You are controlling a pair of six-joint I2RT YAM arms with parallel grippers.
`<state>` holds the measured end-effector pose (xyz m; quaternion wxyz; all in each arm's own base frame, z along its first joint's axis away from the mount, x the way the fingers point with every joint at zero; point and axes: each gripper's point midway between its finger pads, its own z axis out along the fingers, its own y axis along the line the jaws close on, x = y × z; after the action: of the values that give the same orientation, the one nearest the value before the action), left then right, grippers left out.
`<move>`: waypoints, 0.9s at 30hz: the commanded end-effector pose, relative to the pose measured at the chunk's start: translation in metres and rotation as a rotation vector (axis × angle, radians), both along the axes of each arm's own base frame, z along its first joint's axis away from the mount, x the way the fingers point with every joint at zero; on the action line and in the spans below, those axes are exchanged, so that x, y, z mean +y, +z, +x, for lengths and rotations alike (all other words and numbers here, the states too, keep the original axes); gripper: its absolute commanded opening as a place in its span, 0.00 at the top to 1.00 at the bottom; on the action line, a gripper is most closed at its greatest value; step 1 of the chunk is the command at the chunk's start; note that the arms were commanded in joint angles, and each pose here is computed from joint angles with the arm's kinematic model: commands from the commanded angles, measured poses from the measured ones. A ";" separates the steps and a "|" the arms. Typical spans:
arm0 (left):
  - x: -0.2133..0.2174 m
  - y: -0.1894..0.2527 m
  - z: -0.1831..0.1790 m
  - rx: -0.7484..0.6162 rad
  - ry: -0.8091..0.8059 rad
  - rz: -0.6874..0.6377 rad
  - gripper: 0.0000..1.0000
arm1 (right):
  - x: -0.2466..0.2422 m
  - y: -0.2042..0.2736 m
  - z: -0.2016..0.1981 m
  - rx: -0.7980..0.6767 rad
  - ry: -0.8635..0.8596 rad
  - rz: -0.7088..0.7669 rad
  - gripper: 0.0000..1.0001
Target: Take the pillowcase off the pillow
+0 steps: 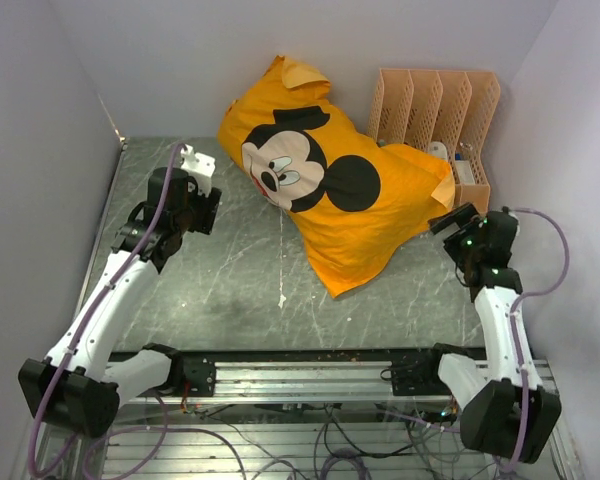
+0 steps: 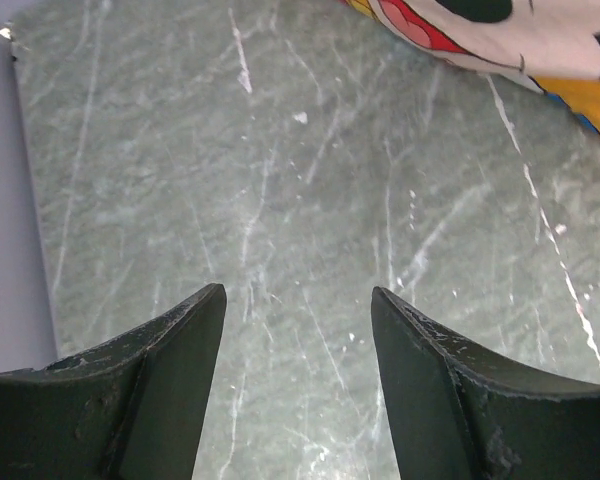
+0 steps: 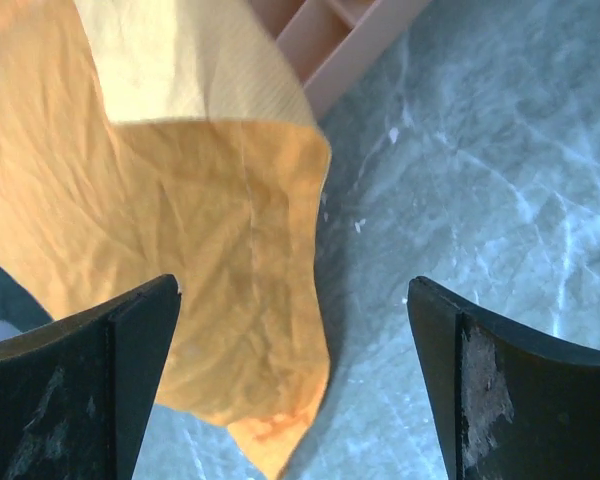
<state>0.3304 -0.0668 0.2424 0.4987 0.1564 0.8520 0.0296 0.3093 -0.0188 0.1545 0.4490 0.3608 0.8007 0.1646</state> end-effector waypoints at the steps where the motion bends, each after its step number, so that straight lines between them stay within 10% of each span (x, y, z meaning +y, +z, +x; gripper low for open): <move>1: -0.009 -0.009 -0.021 0.058 -0.066 -0.051 0.28 | -0.028 -0.011 -0.022 0.088 -0.219 0.169 0.15; 2: -0.010 -0.010 -0.022 0.062 -0.071 -0.054 0.28 | -0.004 -0.009 -0.007 -0.009 -0.028 0.235 0.26; 3: -0.011 -0.011 -0.023 0.068 -0.078 -0.056 0.28 | 0.022 -0.003 -0.003 -0.067 0.127 0.324 0.10; 10: -0.015 -0.009 -0.032 0.126 -0.161 -0.054 0.27 | 0.064 0.036 0.003 -0.346 0.189 0.114 0.00; 18: -0.018 -0.015 -0.038 0.244 -0.219 -0.073 0.26 | 0.078 -0.027 0.042 -0.190 0.230 0.031 0.01; 27: -0.015 -0.021 -0.049 0.315 -0.272 -0.051 0.24 | 0.154 0.006 0.080 -0.325 0.440 -0.031 0.31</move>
<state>0.2904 -0.0780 0.2167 0.3799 0.2401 0.8908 -0.0672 0.3608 0.0891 0.1068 0.4628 0.2275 0.8114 0.2750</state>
